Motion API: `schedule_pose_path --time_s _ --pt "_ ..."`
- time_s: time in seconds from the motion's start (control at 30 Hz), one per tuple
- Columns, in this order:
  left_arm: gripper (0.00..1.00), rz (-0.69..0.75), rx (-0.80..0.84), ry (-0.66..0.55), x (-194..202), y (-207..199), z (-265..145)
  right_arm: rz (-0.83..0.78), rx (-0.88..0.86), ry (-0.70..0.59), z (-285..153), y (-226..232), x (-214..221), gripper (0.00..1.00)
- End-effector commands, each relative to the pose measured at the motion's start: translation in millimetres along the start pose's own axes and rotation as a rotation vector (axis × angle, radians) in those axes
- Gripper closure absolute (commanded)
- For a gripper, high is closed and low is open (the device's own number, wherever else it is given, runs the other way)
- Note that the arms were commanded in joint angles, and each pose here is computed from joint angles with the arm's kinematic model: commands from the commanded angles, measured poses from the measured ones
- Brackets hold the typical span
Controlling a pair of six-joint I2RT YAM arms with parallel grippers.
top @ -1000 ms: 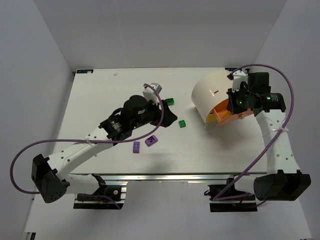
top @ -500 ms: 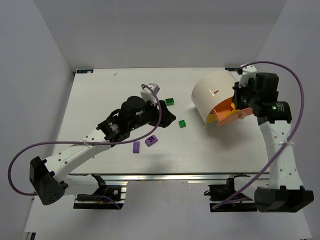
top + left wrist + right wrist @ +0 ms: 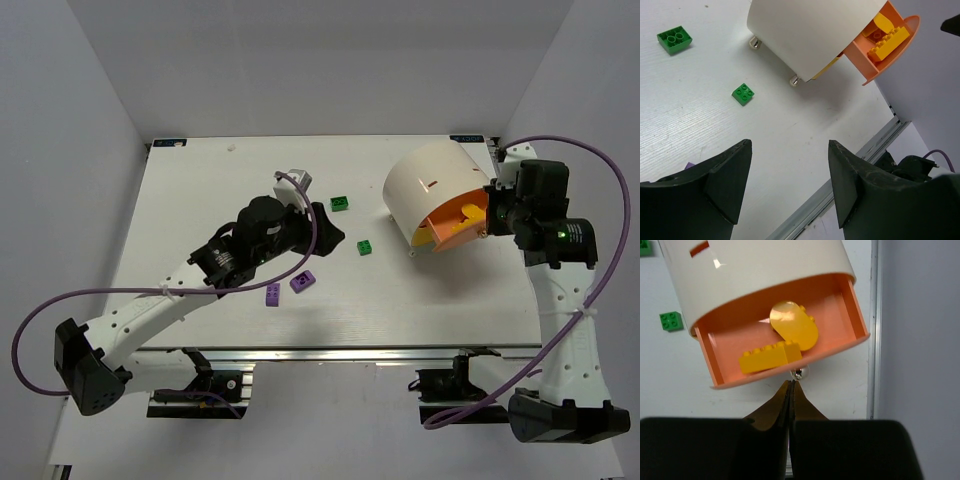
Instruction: Sort the legos into containers by color
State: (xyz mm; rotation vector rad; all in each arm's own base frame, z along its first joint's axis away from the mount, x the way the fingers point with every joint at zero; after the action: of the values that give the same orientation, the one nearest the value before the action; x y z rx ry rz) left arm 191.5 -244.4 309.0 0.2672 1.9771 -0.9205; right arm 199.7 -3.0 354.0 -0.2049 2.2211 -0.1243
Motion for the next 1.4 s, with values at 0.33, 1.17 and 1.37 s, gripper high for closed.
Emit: schedule_pose_path --time_s 0.33,1.17,1.37 --pt "0.28 -0.001 -0.009 -0.035 -2.2 3.5 -8.4 0.025 0.040 0.152 8.5 1.3 35.5 1.00" --pt "0.27 -0.024 -0.064 -0.060 -0.7 10.0 -27.7 0.015 -0.126 -0.186 89.7 20.7 24.5 1.00" --pt "0.27 -0.031 -0.067 -0.049 0.1 9.8 -24.6 0.010 -0.147 -0.215 106.6 23.0 21.2 1.00"
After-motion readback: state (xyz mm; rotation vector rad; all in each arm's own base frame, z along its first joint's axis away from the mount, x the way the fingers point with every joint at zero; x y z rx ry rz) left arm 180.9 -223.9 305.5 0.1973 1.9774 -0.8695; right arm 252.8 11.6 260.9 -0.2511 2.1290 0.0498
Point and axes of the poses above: each gripper's point midway between its finger pads, its own z axis out along the fingers, its own y axis along the line the jaws close on, x = y × z, the point moved 9 cm from there along -z, back along the fingers, and after that the axes turned 2 degrees about -z, right-handed, at the moved point
